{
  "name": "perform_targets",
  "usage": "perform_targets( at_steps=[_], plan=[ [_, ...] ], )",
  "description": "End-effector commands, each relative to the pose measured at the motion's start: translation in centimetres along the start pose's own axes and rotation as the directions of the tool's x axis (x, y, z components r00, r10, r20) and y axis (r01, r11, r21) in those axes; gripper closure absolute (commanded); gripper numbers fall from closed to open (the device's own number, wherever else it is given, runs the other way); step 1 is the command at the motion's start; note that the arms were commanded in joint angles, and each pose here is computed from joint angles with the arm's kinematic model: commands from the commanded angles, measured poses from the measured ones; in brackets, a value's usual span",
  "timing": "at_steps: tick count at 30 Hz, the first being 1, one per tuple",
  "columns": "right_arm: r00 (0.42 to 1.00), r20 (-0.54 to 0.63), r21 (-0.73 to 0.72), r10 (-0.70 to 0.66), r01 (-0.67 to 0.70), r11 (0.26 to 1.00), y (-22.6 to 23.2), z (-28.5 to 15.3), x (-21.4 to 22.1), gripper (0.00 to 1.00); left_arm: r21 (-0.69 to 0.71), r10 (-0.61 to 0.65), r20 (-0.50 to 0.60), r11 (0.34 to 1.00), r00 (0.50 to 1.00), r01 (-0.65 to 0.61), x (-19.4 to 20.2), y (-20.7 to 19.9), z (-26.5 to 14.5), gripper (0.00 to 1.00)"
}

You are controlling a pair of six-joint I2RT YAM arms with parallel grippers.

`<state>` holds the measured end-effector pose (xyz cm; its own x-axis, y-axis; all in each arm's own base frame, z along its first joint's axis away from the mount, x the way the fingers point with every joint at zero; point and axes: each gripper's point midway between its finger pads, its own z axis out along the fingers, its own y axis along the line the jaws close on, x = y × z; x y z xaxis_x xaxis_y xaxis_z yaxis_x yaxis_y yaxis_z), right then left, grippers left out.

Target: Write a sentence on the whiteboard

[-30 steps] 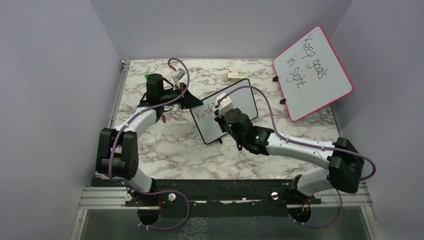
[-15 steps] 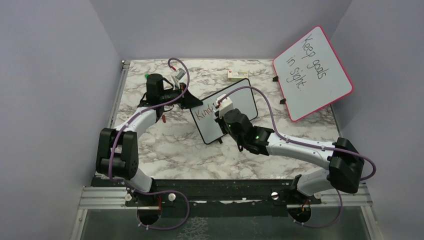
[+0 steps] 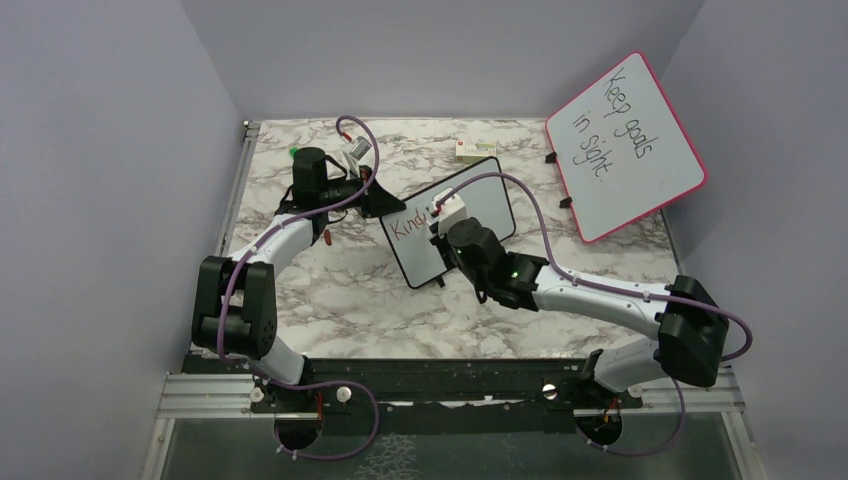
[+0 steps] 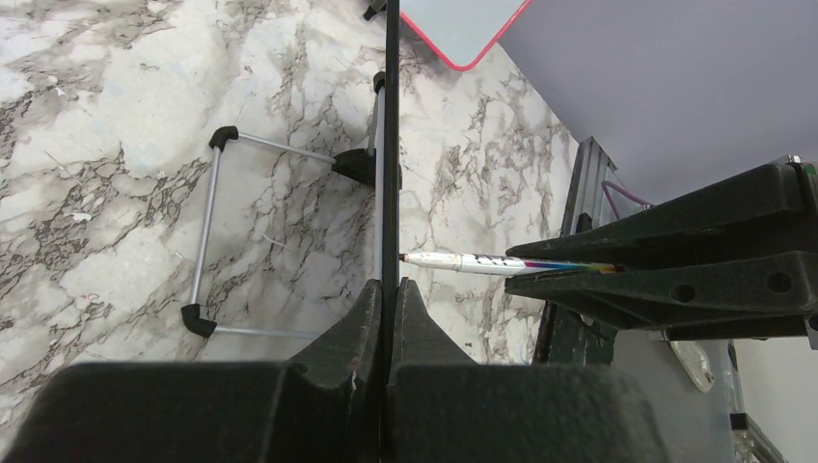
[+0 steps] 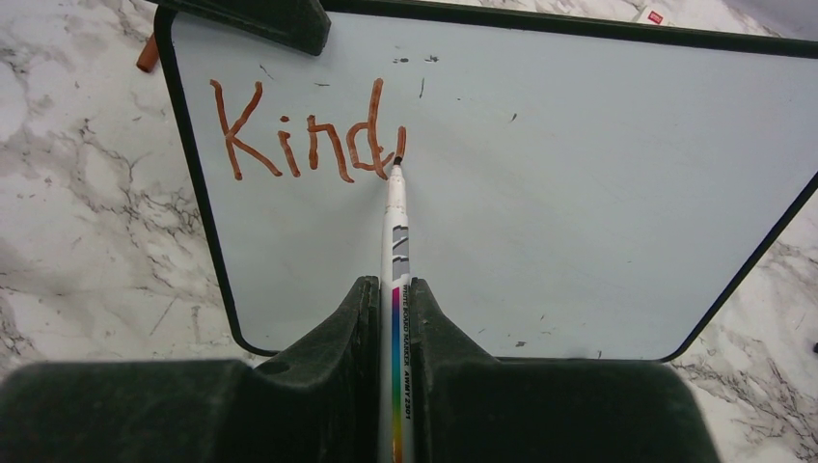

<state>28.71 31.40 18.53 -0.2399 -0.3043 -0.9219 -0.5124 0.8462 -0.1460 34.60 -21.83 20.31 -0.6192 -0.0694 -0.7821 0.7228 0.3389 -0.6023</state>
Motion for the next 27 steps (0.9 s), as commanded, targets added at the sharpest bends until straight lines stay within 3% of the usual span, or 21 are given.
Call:
perform_targets(
  at_steps=[1,17,27],
  plan=[
    [0.999,-0.035,-0.028,0.003,-0.004,1.000,0.2,-0.3,0.7,0.99,0.025,-0.018,-0.027,0.999,0.999,0.019,0.6,-0.3,0.0,1.00],
    [0.998,-0.055,-0.020,-0.010,0.009,1.000,0.1,-0.2,1.4,0.99,0.026,-0.020,-0.029,0.999,0.999,0.020,0.6,-0.3,0.0,1.00],
    [0.999,0.035,0.019,0.006,-0.007,1.000,-0.5,0.3,-1.0,0.99,0.029,-0.020,-0.030,0.999,0.999,0.021,0.6,-0.4,0.0,1.00]
  ],
)
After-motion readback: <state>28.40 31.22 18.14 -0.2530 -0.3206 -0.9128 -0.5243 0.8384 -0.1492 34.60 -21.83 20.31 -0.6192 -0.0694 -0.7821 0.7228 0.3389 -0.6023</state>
